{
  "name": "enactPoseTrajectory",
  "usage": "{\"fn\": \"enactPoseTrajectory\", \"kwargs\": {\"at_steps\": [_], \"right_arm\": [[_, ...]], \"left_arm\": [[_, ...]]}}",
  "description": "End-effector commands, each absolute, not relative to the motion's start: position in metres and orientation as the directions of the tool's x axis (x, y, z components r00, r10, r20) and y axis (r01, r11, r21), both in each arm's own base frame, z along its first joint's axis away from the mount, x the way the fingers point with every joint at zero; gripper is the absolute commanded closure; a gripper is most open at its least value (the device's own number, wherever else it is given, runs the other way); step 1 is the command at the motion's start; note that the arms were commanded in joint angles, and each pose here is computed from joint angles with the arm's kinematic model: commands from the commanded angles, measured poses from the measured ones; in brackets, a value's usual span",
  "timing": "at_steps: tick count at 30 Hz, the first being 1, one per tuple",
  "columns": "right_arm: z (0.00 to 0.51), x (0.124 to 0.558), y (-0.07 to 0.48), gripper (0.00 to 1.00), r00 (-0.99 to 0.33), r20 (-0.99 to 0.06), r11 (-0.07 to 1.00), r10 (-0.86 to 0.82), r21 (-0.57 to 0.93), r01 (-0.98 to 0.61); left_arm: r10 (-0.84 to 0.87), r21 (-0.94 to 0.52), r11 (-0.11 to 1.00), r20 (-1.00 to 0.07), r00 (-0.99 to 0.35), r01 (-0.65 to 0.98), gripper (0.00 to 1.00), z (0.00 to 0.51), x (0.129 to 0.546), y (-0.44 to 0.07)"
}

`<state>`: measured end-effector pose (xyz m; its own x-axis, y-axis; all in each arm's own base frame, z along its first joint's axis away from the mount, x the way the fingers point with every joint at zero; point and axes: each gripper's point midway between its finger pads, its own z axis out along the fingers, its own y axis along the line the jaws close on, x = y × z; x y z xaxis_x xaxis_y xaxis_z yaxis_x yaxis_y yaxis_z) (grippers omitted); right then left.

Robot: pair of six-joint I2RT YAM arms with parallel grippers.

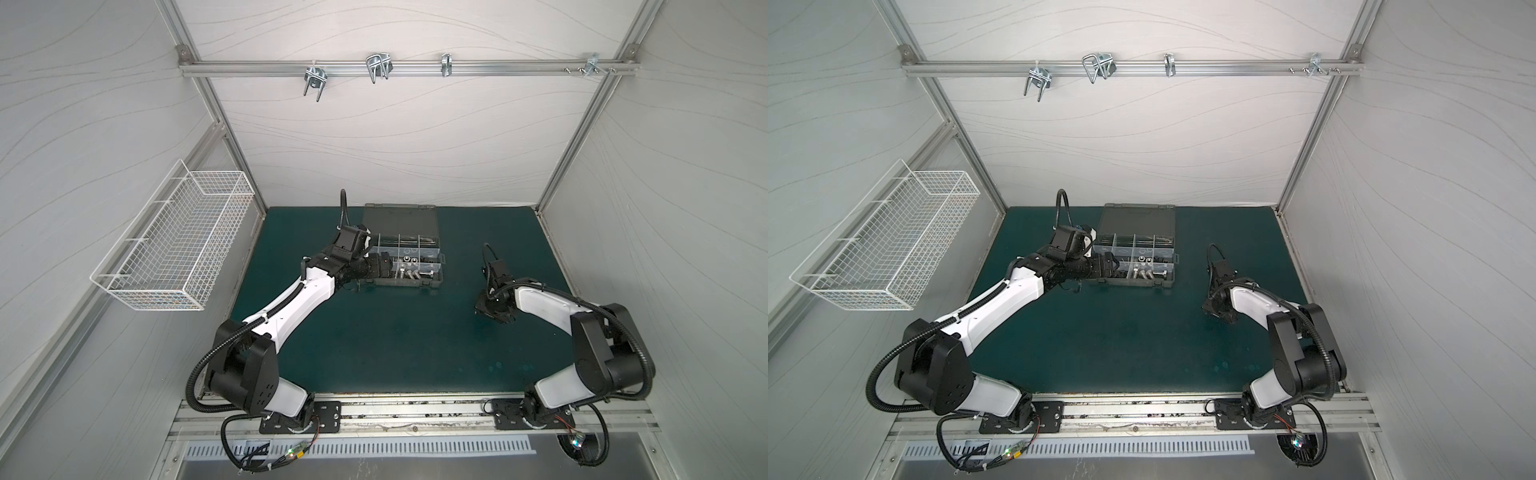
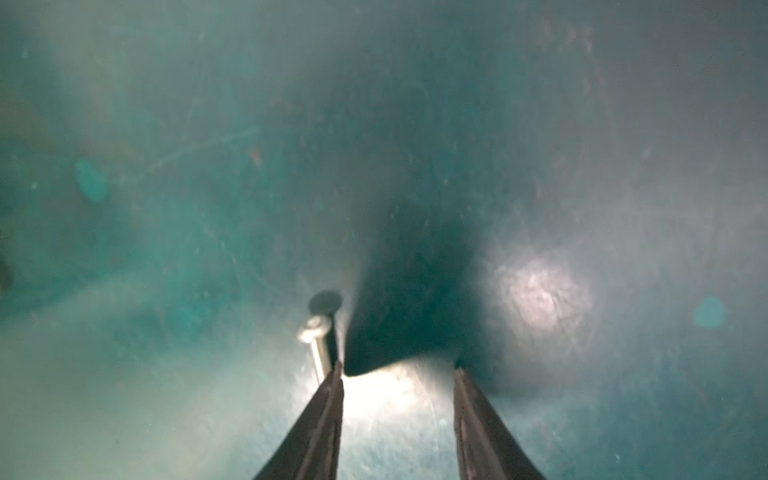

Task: Sort the screws and nuts into containers
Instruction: 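Move the right gripper over the short silver screw on the mat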

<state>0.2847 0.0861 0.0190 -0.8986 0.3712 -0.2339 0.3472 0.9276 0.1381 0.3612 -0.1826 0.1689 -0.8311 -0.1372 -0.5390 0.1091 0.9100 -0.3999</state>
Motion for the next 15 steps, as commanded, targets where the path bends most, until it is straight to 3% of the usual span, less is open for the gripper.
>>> {"fn": "enactPoseTrajectory", "kwargs": {"at_steps": [1, 15], "right_arm": [[0.0, 0.272, 0.083, 0.59, -0.936, -0.148, 0.948, 0.318, 0.079, 0.31], [0.044, 0.286, 0.111, 0.59, -0.945, -0.242, 0.973, 0.222, 0.115, 0.199]], "left_arm": [[-0.151, -0.42, 0.899, -0.56, -0.814, 0.123, 0.01, 0.175, 0.368, -0.187], [-0.146, -0.421, 0.898, -0.557, -0.818, 0.127, 0.01, 0.174, 0.368, -0.188]]}}
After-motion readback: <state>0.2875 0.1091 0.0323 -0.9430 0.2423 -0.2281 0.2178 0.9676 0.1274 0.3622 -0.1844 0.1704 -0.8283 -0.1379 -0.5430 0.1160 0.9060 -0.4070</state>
